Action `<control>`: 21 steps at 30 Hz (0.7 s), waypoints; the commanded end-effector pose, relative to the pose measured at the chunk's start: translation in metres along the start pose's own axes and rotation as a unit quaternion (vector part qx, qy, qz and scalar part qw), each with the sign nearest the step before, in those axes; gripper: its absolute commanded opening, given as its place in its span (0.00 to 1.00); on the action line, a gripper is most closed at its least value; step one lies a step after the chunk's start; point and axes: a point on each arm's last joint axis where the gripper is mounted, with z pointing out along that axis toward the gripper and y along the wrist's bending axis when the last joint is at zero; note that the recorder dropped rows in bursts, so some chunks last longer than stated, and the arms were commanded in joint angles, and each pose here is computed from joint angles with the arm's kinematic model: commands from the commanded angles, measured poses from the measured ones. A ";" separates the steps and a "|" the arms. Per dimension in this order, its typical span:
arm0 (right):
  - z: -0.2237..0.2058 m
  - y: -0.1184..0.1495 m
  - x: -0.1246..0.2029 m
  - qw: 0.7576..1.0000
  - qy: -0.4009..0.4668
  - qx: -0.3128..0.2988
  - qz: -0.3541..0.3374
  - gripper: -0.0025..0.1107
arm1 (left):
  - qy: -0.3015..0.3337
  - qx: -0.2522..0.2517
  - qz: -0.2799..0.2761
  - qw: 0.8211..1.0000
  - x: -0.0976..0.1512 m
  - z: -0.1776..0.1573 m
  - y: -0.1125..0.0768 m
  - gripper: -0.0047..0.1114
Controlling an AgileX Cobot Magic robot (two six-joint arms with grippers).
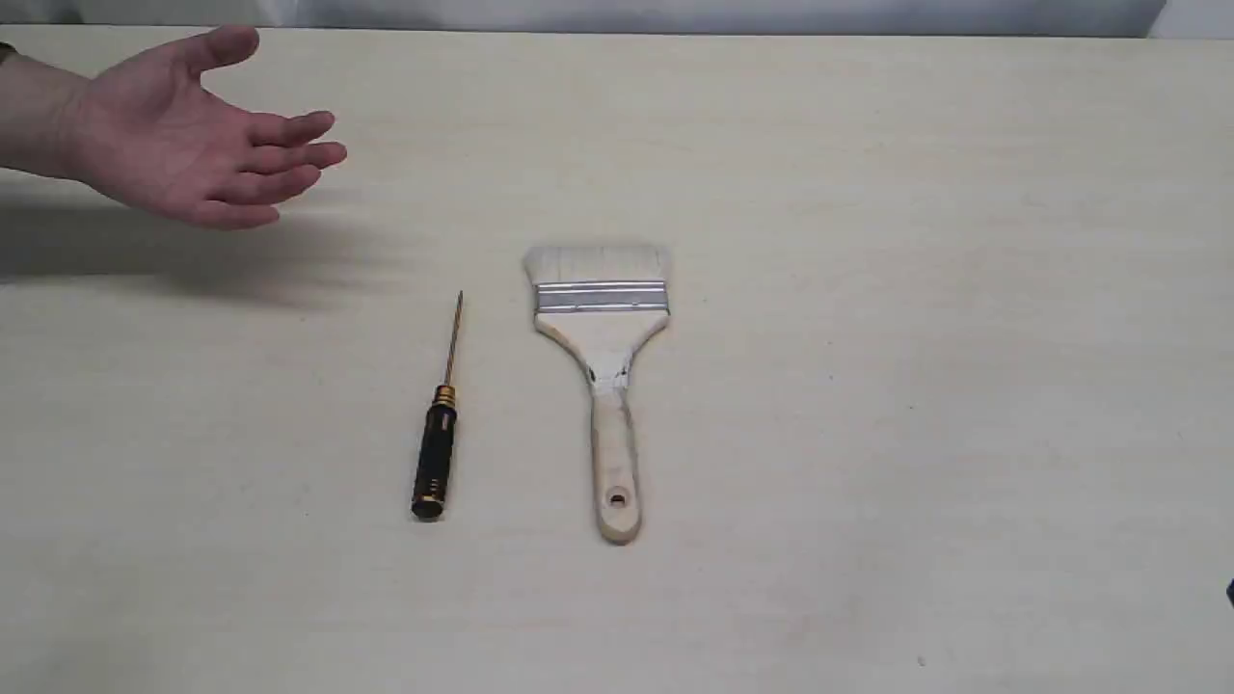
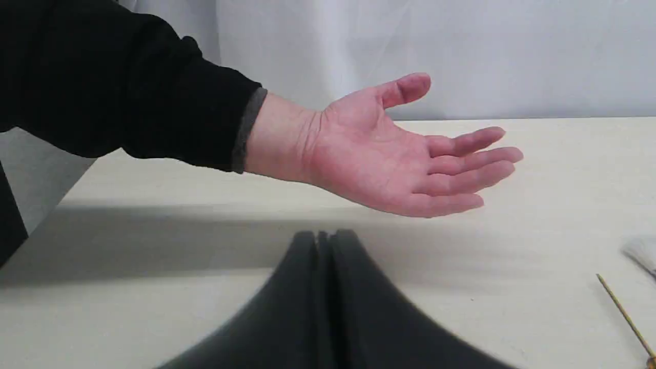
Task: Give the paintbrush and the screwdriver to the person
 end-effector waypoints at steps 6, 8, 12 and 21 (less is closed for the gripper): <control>0.000 0.000 -0.007 0.999 -0.044 0.002 -0.004 0.06 | -0.003 0.004 -0.001 1.000 0.000 0.000 -0.001 0.04; -0.002 0.000 -0.016 0.996 -0.093 0.000 -0.001 0.06 | -0.003 0.004 -0.001 1.000 0.000 0.000 -0.001 0.04; -0.005 0.000 -0.029 0.986 -0.169 -0.001 -0.001 0.06 | -0.002 0.005 -0.002 1.000 0.000 0.000 -0.001 0.04; -0.008 0.000 -0.036 0.978 -0.207 -0.001 -0.001 0.06 | -0.003 0.005 -0.002 1.000 0.000 0.000 -0.001 0.04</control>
